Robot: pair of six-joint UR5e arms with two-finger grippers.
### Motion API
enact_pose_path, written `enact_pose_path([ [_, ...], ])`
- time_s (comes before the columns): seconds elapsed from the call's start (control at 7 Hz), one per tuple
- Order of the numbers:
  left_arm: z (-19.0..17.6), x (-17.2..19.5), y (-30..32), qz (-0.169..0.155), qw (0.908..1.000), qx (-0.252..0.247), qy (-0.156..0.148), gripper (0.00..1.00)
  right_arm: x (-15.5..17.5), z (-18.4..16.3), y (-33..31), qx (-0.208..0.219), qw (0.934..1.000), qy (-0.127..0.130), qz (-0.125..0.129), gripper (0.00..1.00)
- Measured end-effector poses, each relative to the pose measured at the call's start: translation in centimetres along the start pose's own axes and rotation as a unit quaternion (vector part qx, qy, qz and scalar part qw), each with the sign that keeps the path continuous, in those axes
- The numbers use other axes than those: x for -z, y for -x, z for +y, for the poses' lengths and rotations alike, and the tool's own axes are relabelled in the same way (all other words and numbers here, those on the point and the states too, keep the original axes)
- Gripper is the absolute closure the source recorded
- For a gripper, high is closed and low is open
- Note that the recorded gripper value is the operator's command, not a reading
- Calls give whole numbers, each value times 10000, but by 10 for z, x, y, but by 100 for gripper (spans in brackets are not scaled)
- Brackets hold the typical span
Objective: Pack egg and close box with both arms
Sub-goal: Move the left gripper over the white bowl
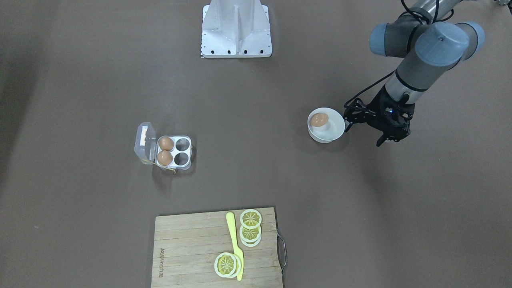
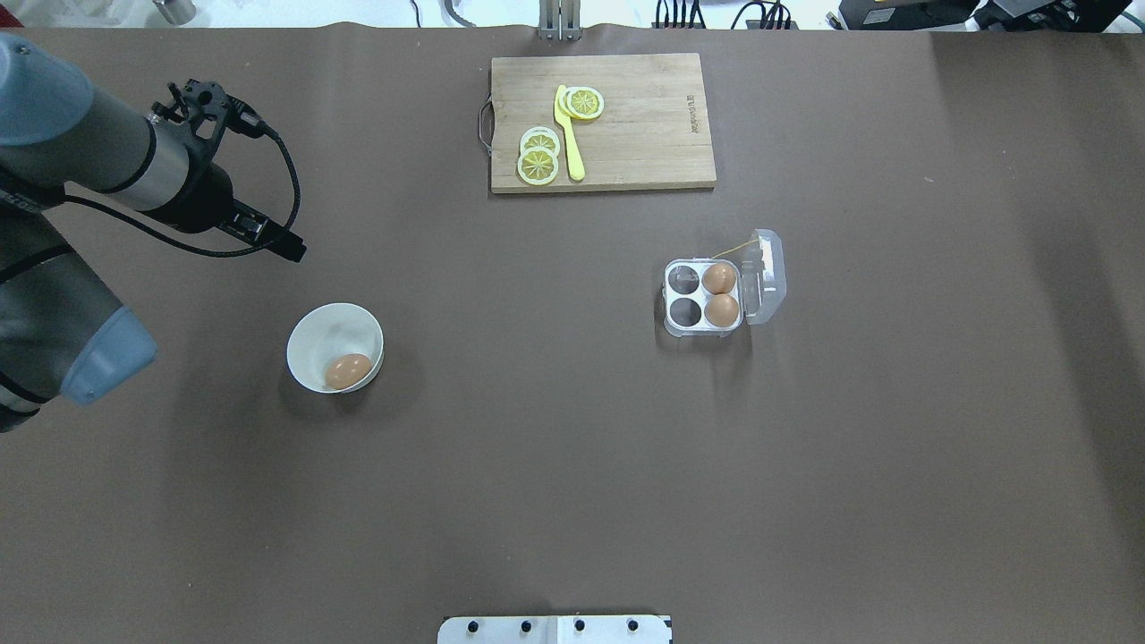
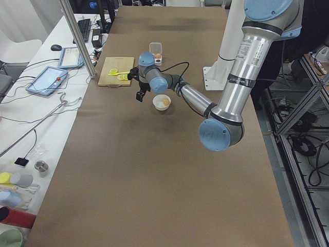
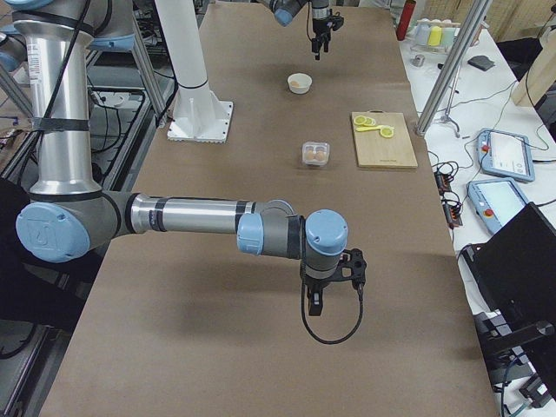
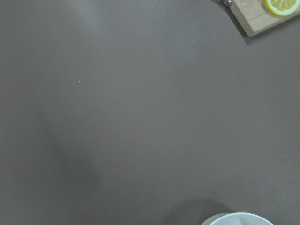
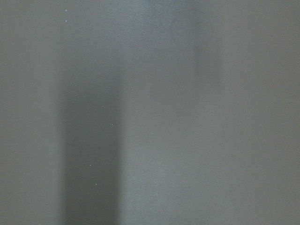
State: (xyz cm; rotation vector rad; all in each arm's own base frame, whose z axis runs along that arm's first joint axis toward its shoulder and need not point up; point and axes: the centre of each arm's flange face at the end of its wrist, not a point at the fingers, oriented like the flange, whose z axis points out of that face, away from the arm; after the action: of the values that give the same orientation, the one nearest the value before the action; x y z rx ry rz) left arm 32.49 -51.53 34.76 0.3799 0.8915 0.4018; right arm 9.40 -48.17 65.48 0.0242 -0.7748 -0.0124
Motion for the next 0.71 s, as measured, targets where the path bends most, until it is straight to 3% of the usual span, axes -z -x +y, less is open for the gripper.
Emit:
enact_pose_path([
  [0.57,17,-32,-47,55,9991,-397,134,5,-3,3,-3,-26,10000,31,18,0],
  [0.71,22,-39,-58,110,9987,-476,173,17,-4,4,-4,-35,10000,39,19,0],
])
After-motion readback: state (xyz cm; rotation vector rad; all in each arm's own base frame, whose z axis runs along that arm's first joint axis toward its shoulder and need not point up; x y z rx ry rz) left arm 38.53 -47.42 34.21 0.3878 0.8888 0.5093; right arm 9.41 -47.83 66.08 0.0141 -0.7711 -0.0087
